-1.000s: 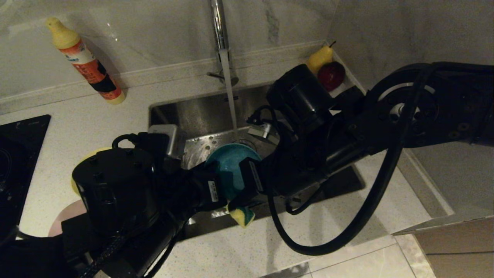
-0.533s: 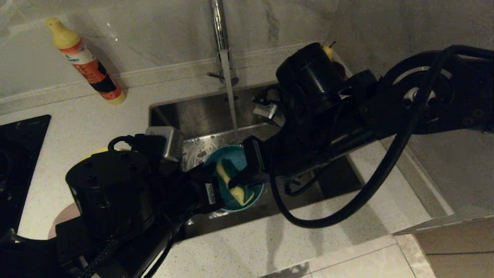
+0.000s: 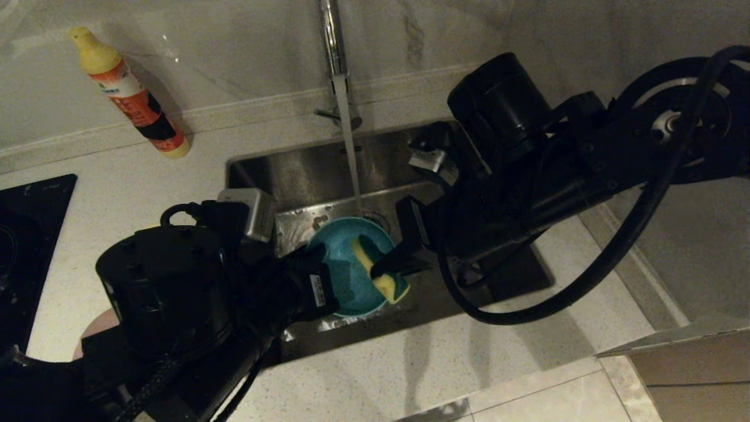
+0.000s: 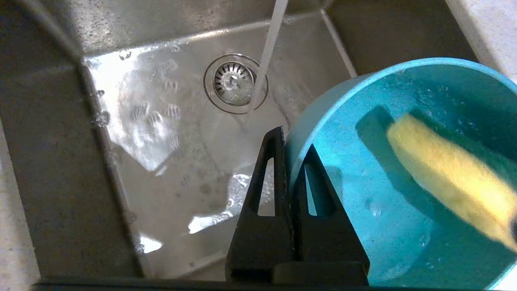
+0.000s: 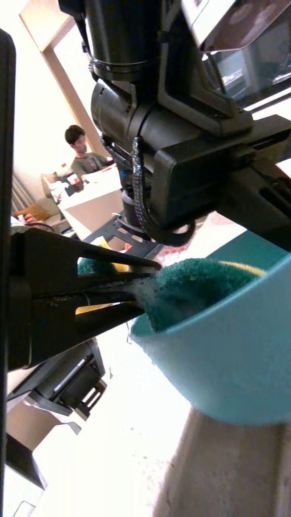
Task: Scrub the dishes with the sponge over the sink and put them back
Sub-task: Wipe the bowl
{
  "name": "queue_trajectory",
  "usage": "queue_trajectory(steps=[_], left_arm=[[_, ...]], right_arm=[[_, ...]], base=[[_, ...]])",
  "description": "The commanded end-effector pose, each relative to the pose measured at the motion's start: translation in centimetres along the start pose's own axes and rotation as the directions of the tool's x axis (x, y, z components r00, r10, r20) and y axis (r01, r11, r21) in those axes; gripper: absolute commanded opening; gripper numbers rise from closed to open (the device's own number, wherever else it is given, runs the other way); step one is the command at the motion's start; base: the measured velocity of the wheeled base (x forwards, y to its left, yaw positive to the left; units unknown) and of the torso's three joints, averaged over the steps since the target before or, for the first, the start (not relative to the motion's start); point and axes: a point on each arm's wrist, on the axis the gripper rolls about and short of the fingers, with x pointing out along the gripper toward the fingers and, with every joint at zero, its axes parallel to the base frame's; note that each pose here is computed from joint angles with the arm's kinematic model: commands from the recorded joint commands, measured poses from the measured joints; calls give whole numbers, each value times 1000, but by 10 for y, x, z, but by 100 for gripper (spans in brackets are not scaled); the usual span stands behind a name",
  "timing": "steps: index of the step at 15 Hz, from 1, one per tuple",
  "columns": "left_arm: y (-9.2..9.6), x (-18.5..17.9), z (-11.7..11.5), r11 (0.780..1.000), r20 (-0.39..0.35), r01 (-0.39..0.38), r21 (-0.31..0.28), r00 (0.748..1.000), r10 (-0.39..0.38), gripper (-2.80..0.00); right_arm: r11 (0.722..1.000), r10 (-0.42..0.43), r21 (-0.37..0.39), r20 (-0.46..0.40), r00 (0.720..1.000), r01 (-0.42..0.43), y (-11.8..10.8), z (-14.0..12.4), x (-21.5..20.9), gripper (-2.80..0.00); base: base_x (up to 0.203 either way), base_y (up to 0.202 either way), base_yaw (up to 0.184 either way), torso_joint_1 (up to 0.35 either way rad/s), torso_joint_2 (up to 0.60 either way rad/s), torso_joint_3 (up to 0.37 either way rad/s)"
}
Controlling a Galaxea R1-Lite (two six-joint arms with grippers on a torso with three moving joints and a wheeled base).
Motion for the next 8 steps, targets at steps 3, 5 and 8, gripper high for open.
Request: queue_trajectory(steps=[3,5,8], left_arm=[[0,1,3,1000,12,-3,-8,1000,3,-280],[0,1,2,1000,9,-2,-9,1000,2,-280],[-1,1,1,1000,6,-1,-7,1000,1,-280]], right_arm=[[1000,1,-4,-62,998,-1,6,-10,13,-280],[1000,1,-7,-80,997,-2,5,-10,27,-280],[999,20,-24,-66,998,-21,8,-9,36,-280]], base=[[0,0,0,0,0,0],[0,0,0,0,0,0],[0,0,0,0,0,0]])
